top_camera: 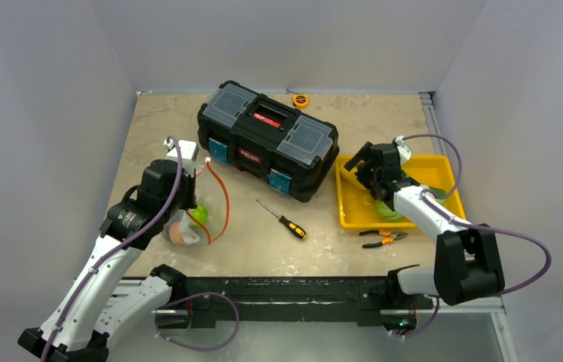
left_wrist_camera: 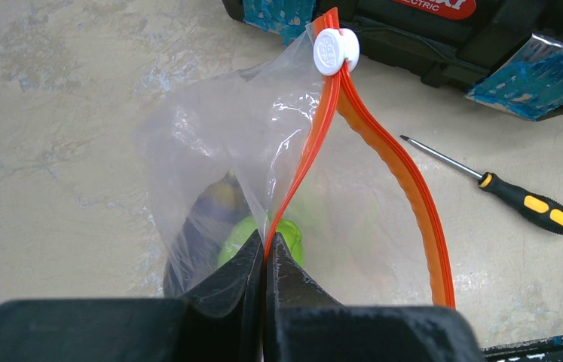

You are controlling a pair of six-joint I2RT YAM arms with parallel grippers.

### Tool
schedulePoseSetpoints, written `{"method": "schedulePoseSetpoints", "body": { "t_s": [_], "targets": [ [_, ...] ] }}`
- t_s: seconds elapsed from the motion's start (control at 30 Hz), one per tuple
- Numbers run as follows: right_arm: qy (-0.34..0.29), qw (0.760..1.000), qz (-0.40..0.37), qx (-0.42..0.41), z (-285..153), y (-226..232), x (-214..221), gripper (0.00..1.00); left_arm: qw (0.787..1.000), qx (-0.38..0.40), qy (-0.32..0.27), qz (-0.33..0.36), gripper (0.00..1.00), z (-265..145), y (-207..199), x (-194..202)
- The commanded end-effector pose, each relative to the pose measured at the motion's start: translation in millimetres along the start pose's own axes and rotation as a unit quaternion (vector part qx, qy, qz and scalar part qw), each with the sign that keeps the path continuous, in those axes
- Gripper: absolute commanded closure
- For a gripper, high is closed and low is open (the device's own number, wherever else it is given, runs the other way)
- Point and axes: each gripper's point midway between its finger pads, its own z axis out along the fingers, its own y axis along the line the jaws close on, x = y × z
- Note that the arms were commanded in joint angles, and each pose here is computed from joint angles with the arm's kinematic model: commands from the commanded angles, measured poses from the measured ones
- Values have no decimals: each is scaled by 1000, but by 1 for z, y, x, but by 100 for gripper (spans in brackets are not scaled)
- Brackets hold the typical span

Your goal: Place the food in the zip-top bag and seal the zipper

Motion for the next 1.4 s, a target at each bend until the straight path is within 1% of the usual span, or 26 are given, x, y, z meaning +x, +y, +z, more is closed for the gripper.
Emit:
{"method": "schedulePoseSetpoints", "body": {
  "t_s": [0.0, 0.17, 0.3, 0.37, 0.43, 0.57, 0.77, 0.83, 0.9, 0.93, 0.97, 1.0, 1.1, 1.17, 1.3, 1.37],
  "targets": [
    [-3, 995, 100, -28, 4, 13, -4, 9, 1000, 8, -17, -10, 100, 0, -4, -8],
    [3, 981, 196, -11, 11, 7, 3, 9, 1000, 5, -17, -10, 100, 0, -3, -8],
    [-7, 968, 249, 12, 17, 1, 2, 8, 1000, 6, -15, -10, 100, 1, -3, -7],
    [-15, 963, 266, 38, 21, -7, 1, 8, 1000, 7, -15, -9, 100, 1, -4, -7],
    [-28, 957, 279, 79, 24, -20, 0, 11, 1000, 7, -15, -9, 100, 1, -4, -7],
    [-34, 949, 283, 137, 34, -33, 1, 13, 1000, 7, -14, -9, 100, 1, -4, -7],
    [-14, 940, 298, 165, 51, -38, 16, 21, 1000, 7, -13, -9, 100, 2, -4, -7],
    [-19, 938, 302, 167, 54, -40, 16, 23, 1000, 6, -13, -9, 100, 2, -4, -6],
    [-28, 938, 301, 170, 55, -43, 15, 28, 1000, 5, -13, -9, 100, 2, -3, -6],
    [-27, 938, 302, 170, 55, -43, 16, 33, 1000, 5, -12, -8, 100, 2, -4, -6],
    [-25, 938, 302, 169, 54, -43, 17, 37, 1000, 5, -11, -8, 100, 2, -4, -6],
    [-24, 938, 303, 168, 53, -43, 17, 40, 1000, 5, -12, -9, 100, 2, -4, -6],
    [-26, 938, 305, 163, 48, -44, 16, 41, 1000, 6, -13, -9, 100, 2, -4, -7],
    [-28, 938, 307, 157, 43, -45, 16, 45, 1000, 6, -12, -9, 100, 2, -4, -7],
    [-41, 940, 312, 135, 28, -39, 4, 50, 1000, 6, -12, -9, 100, 2, -4, -7],
    [-45, 942, 309, 124, 20, -36, 0, 54, 1000, 6, -12, -9, 100, 2, -4, -7]
  ]
}}
